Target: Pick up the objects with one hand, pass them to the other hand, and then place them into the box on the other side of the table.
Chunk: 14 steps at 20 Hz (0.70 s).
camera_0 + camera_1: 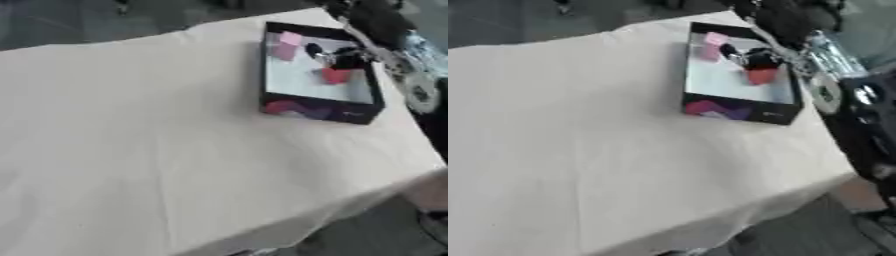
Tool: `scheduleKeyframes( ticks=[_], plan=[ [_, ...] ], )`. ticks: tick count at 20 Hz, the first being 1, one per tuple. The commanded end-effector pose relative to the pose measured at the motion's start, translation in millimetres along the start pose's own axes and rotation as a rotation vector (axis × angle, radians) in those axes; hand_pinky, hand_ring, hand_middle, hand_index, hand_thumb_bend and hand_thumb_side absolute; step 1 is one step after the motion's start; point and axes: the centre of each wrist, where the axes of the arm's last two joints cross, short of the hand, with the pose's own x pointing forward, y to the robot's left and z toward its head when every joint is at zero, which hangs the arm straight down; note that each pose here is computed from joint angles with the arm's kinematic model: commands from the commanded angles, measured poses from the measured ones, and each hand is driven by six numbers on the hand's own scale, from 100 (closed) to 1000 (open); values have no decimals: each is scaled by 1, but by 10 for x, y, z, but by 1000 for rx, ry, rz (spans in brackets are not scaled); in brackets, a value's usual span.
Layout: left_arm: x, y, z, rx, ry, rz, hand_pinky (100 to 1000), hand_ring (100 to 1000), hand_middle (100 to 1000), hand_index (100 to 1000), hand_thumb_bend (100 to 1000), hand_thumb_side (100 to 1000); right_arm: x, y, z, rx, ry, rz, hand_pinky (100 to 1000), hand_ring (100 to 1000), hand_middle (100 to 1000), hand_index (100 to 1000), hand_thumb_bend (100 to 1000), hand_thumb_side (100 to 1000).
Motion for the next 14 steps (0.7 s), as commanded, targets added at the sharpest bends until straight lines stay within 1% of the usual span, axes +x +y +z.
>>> scheduleKeyframes(
  ticks=[1,2,3,5,6,7,8,9,11,13,14],
  plan=[
    [-48,312,-131,-39,48,-308,791,721,764,831,482,179,291,-196,-224,-97,-134,-29,877,836,834,1000,276,100],
    [-80,362,-192,-53,66,-401,790,726,769,834,540,165,367,-217,-260,-109,-161,-43,877,835,831,1000,274,100],
    [-118,406,-252,-63,85,-487,789,729,773,836,586,155,430,-235,-292,-119,-184,-57,874,834,828,1000,251,100],
    [-223,479,-373,-69,139,-618,784,722,766,836,614,143,526,-259,-342,-137,-217,-82,870,831,819,999,213,100],
    [-290,509,-432,-63,177,-657,780,715,758,833,514,100,562,-269,-362,-146,-228,-94,868,831,816,998,242,100],
    [-366,531,-489,-53,220,-678,778,708,747,830,514,100,587,-271,-376,-153,-234,-106,864,830,810,998,227,100],
    [-450,553,-544,-38,266,-686,776,703,744,830,563,159,605,-264,-384,-160,-238,-119,862,830,807,998,137,100],
    [-542,571,-595,-20,313,-684,774,697,737,828,533,175,621,-253,-387,-167,-239,-132,858,829,803,998,100,100],
    [-727,596,-667,13,401,-666,769,683,723,832,502,215,642,-231,-385,-179,-236,-151,851,828,795,997,100,100],
    [-884,625,-696,56,474,-649,765,674,716,837,484,218,656,-212,-379,-190,-232,-165,848,827,791,996,100,100],
    [-944,641,-698,79,502,-640,760,663,704,839,447,245,661,-204,-375,-194,-231,-170,843,826,785,995,100,100]
  ],
)
